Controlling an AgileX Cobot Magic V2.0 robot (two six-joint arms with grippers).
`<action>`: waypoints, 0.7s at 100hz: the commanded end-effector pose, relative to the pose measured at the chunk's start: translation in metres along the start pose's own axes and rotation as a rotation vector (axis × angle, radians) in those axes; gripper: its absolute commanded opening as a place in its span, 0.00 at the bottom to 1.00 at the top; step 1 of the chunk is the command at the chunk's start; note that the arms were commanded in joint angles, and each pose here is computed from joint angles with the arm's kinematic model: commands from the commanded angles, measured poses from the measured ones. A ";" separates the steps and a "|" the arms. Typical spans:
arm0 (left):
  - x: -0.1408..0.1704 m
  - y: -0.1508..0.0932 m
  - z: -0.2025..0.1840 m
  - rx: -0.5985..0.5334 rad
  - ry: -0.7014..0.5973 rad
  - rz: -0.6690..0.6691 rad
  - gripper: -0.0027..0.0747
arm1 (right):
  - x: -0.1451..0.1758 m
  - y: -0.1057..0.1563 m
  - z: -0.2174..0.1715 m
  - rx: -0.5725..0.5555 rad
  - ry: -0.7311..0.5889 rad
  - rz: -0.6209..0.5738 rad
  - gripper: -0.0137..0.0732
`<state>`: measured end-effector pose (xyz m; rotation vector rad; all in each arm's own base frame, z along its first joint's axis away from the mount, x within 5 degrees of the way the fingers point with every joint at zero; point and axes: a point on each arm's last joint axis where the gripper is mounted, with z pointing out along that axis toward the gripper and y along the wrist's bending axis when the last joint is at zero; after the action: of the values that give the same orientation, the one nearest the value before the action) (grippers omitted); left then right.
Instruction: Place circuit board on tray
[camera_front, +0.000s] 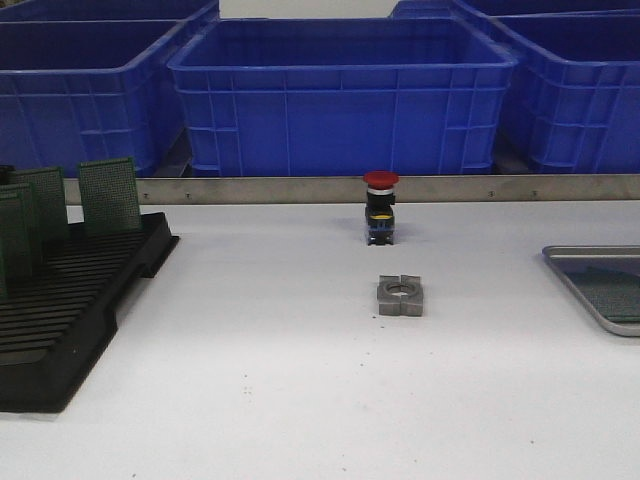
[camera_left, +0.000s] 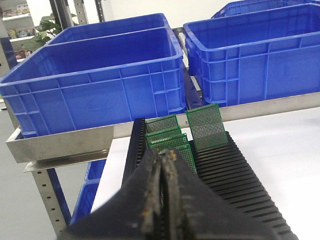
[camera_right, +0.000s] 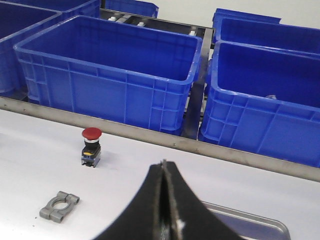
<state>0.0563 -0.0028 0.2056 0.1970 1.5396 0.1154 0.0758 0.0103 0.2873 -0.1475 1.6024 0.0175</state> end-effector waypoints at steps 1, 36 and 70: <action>0.003 -0.001 -0.001 -0.008 -0.080 -0.012 0.01 | -0.014 -0.006 -0.004 0.069 -0.083 -0.001 0.08; 0.003 -0.001 -0.001 -0.008 -0.080 -0.012 0.01 | 0.015 -0.010 -0.024 0.166 -0.237 0.073 0.08; 0.003 -0.001 -0.001 -0.008 -0.080 -0.012 0.01 | 0.059 -0.005 -0.024 0.152 -0.291 0.113 0.08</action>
<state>0.0563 -0.0028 0.2057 0.1951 1.5381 0.1134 0.0544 -0.0029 0.2189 0.0808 1.4510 0.0029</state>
